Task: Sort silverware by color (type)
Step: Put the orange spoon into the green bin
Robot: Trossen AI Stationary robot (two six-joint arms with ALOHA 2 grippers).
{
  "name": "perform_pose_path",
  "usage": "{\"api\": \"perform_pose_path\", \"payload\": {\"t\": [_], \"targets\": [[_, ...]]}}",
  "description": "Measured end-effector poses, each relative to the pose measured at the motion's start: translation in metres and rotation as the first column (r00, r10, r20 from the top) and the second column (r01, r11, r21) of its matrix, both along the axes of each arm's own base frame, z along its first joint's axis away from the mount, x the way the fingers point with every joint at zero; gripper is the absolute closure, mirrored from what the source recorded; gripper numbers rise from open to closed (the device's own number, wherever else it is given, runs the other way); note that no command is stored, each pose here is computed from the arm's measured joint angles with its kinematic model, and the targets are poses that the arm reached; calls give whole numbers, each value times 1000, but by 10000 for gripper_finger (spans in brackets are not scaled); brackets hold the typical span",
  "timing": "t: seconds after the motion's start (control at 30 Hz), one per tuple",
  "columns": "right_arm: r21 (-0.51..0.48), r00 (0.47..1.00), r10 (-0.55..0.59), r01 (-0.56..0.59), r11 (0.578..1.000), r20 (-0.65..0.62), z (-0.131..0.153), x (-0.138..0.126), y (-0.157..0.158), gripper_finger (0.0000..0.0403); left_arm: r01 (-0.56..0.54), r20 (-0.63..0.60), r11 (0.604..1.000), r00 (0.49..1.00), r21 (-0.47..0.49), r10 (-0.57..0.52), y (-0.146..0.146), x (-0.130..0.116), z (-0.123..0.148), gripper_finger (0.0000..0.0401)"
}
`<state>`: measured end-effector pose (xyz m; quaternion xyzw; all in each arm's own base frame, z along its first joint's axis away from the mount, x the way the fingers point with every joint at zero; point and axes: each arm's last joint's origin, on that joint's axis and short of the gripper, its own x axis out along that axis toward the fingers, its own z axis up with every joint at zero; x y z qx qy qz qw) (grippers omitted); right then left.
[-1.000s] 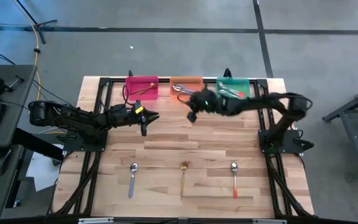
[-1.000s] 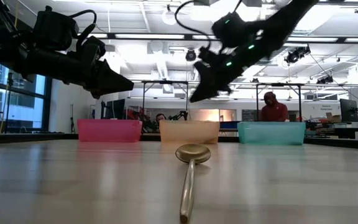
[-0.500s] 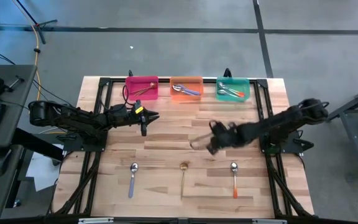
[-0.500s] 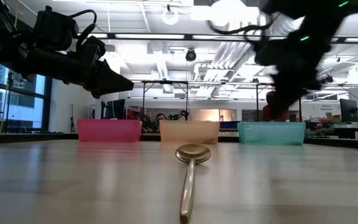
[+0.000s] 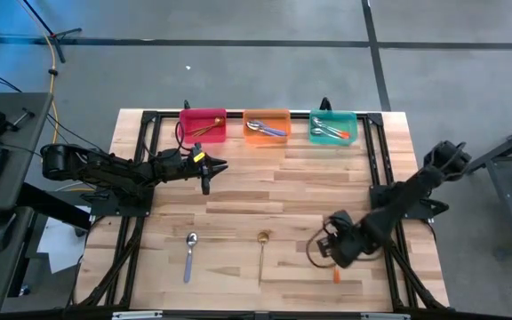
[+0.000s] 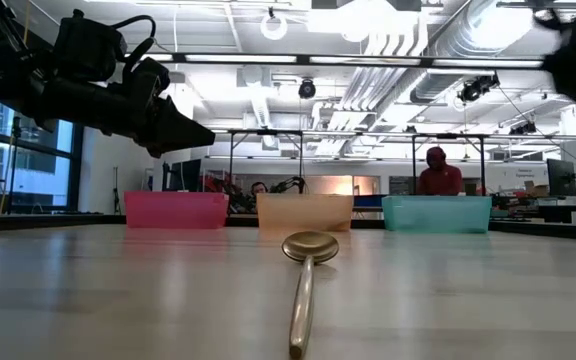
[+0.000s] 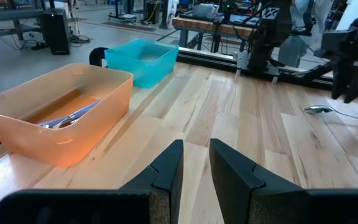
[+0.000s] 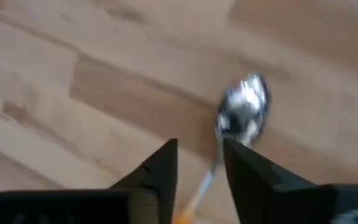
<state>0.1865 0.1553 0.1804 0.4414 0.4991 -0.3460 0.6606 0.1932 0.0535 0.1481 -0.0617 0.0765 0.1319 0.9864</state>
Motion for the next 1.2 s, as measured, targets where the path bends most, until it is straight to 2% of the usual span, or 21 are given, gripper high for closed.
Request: {"api": "perform_pose_path", "payload": {"t": [0.13,0.23,0.43,0.57,0.8,0.9,1.0,1.07,1.2], "targets": [[18,995,-94,94,995,-28,-2,-15,12,256,0,0,1000,1000,-2,0,0,0,0,330],[-3,988,-136,136,991,-76,-9,-19,16,247,-2,3,1000,1000,-9,2,0,0,0,330],[-29,982,-141,139,990,-127,-32,-10,22,250,-4,6,1000,1000,-22,4,0,0,0,330],[-49,980,-128,122,991,-150,-44,-2,21,279,-5,7,1000,1000,-27,6,0,0,0,330],[-69,989,-40,30,997,-140,-45,8,14,389,-17,4,998,1000,-54,18,0,0,-2,330],[-108,998,7,-14,994,-69,-42,15,8,392,-30,10,998,999,-50,30,1,1,-3,330],[-201,997,68,-57,978,47,-33,24,-1,398,-30,64,998,997,-57,34,2,4,-2,330],[-264,985,137,-105,959,107,-26,32,-7,400,-6,104,998,995,-55,11,2,6,0,330],[-380,958,253,-187,906,132,-17,50,-38,402,55,163,997,985,-48,-47,1,10,0,330]]}}
